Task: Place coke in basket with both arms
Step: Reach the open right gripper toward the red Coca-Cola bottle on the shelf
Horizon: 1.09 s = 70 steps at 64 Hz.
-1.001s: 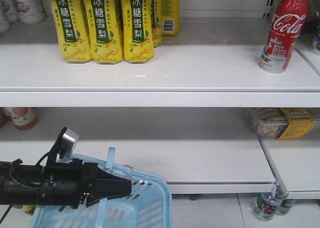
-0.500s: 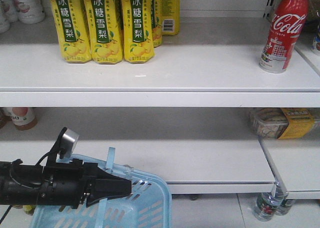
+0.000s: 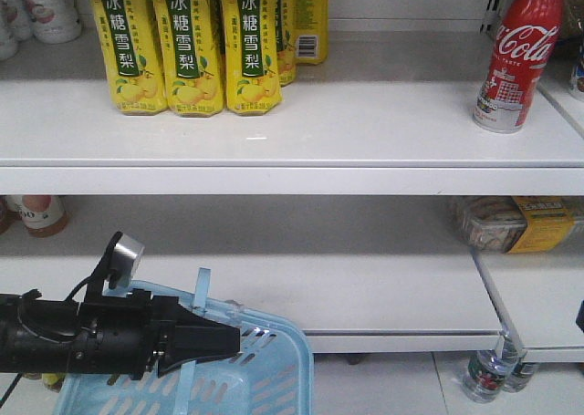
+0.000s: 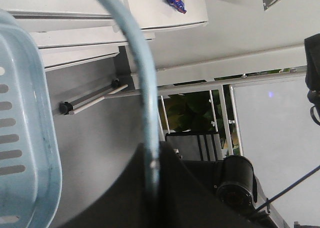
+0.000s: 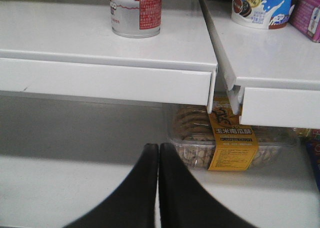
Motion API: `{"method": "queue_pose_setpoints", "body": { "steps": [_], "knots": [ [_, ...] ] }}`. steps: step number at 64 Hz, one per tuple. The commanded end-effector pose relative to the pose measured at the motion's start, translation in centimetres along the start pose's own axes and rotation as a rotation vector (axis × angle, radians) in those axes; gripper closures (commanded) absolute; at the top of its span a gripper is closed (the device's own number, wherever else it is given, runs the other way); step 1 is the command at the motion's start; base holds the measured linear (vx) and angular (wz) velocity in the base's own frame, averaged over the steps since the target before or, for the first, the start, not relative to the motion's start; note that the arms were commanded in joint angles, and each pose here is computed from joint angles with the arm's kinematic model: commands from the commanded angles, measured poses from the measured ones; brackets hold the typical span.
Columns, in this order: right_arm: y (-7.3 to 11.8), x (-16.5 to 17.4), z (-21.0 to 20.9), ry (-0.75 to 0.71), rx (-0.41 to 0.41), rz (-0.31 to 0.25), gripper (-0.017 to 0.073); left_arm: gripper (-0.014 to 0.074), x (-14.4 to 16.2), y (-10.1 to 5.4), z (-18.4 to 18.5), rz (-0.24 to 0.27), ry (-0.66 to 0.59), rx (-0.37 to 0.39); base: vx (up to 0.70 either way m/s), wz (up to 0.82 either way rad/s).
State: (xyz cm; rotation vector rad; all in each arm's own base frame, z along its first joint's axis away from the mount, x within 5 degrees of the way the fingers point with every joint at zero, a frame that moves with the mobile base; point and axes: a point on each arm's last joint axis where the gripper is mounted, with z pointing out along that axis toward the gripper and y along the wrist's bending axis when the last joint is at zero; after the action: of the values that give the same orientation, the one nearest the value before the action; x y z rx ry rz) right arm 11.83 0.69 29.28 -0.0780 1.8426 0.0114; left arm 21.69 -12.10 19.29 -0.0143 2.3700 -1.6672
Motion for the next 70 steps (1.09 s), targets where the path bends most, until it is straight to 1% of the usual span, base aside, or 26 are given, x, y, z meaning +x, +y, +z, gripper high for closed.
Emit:
{"method": "queue_pose_setpoints", "body": {
  "steps": [1,9,22,32,36,53,60,66,70],
  "knots": [
    [0.0,-1.9,0.2,-0.105,-0.003,-0.031,0.0567,0.06,-0.6,-2.2,-0.3,0.014,-0.054,0.13,0.0,0.0],
    [0.1,-2.0,0.2,-0.111,-0.008,-0.007,0.0558,0.06,-0.6,-2.2,-0.3,0.014,-0.054,0.13,0.0,0.0],
    [0.0,-2.7,0.0,-0.134,-0.007,-0.008,0.0485,0.06,-0.6,-2.2,-0.3,0.014,-0.054,0.13,0.0,0.0],
    [0.1,-3.1,-0.1,-0.15,-0.015,0.028,0.039,0.06,-0.6,-2.2,-0.3,0.014,-0.054,0.13,0.0,0.0],
    [0.1,-3.1,-0.1,-0.15,-0.015,0.028,0.0347,0.06,-0.6,-2.2,-0.3,0.014,-0.054,0.13,0.0,0.0],
    [0.1,-3.1,-0.1,-0.156,-0.015,0.027,0.0104,0.06,-0.6,-2.2,-0.3,0.014,-0.054,0.13,0.0,0.0],
    [0.1,-3.1,-0.1,-0.16,-0.016,0.028,0.002,0.06,-0.6,-2.2,-0.3,0.014,-0.054,0.13,0.0,0.0],
    [0.1,-3.2,-0.1,-0.161,-0.017,0.028,-0.0012,0.06,-0.6,-2.2,-0.3,0.014,-0.054,0.13,0.0,0.0],
    [0.1,-3.2,-0.1,-0.165,-0.017,0.028,-0.0011,0.06,-0.6,-2.2,-0.3,0.014,-0.054,0.13,0.0,0.0]
  ]
}}
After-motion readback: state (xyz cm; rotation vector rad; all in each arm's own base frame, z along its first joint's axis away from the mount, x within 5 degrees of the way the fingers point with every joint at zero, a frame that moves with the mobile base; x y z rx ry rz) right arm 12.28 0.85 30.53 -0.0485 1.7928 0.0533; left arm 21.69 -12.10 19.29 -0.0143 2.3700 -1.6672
